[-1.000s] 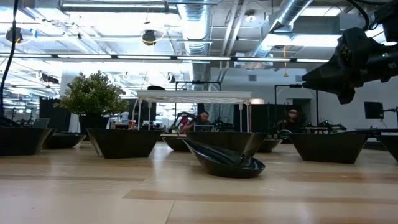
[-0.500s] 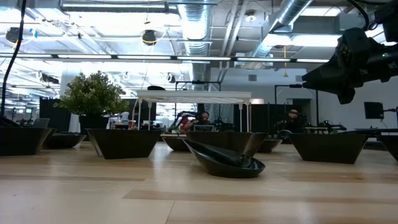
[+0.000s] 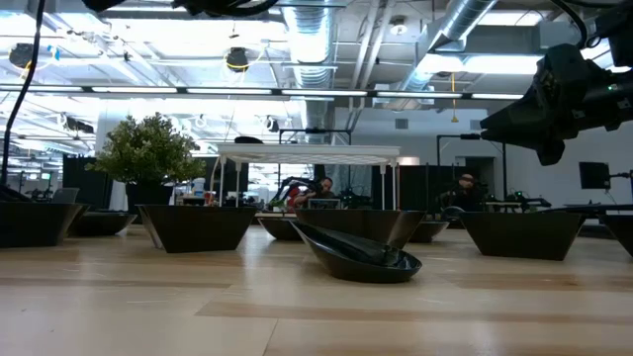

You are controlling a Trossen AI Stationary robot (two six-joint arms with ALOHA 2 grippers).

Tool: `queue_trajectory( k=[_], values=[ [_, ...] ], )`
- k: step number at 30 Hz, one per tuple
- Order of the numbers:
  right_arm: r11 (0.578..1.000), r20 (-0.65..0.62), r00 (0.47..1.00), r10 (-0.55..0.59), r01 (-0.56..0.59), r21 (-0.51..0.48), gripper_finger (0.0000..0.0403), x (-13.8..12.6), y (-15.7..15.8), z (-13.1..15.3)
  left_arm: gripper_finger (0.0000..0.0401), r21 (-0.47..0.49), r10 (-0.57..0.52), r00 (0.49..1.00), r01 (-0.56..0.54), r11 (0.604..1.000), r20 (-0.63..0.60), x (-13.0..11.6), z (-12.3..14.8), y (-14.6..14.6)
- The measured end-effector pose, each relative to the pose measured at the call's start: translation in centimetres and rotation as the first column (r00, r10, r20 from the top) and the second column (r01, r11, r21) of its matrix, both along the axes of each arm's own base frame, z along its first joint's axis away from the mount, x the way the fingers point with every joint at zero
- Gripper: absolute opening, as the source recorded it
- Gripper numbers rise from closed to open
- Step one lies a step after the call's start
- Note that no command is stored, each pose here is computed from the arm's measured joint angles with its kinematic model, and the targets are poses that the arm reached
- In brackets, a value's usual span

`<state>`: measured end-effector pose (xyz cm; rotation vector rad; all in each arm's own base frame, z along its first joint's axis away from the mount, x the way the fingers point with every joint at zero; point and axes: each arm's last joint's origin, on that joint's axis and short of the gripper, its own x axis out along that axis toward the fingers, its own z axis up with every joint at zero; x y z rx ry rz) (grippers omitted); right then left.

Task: Pick & Place Mini shaped plates
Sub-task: Stack the black drop shaped plate on top of the black drop shaped plate on the shelf

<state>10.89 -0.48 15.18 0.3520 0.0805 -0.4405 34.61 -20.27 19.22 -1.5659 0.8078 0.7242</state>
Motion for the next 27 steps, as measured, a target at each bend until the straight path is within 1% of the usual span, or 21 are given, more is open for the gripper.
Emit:
queue_trajectory(
  k=[5,8,11,17,24,27],
  values=[
    [1.000,0.000,1.000,-0.001,0.001,0.000,0.0119,0.0,0.0,0.0,0.0012,0.096,0.077,0.997,-0.075,0.993,-0.022,0.7,0.3,1.9],
    [1.000,0.000,1.000,-0.001,0.001,0.000,0.0119,0.0,0.0,0.0,0.0012,0.131,0.102,0.992,-0.091,0.987,-0.077,1.2,-1.0,2.9],
    [1.000,0.000,1.000,-0.001,0.001,0.000,0.0119,0.0,0.0,0.0,0.0012,0.124,0.100,0.986,-0.084,0.989,-0.130,1.9,-2.8,3.1],
    [1.000,-0.001,1.000,-0.002,0.002,0.000,0.0119,0.0,0.0,0.0,0.0012,0.060,0.057,0.984,-0.048,0.997,-0.170,3.8,-4.6,1.4],
    [1.000,-0.001,1.000,-0.002,0.002,0.000,0.0119,0.0,0.0,0.0,0.0012,0.016,0.118,0.965,-0.117,0.993,-0.236,3.4,-6.7,-0.2],
    [1.000,-0.001,1.000,-0.001,0.001,0.000,0.0119,0.0,0.0,0.0,0.0012,0.008,0.128,0.959,-0.131,0.991,-0.251,3.3,-7.1,-0.4]
  ],
)
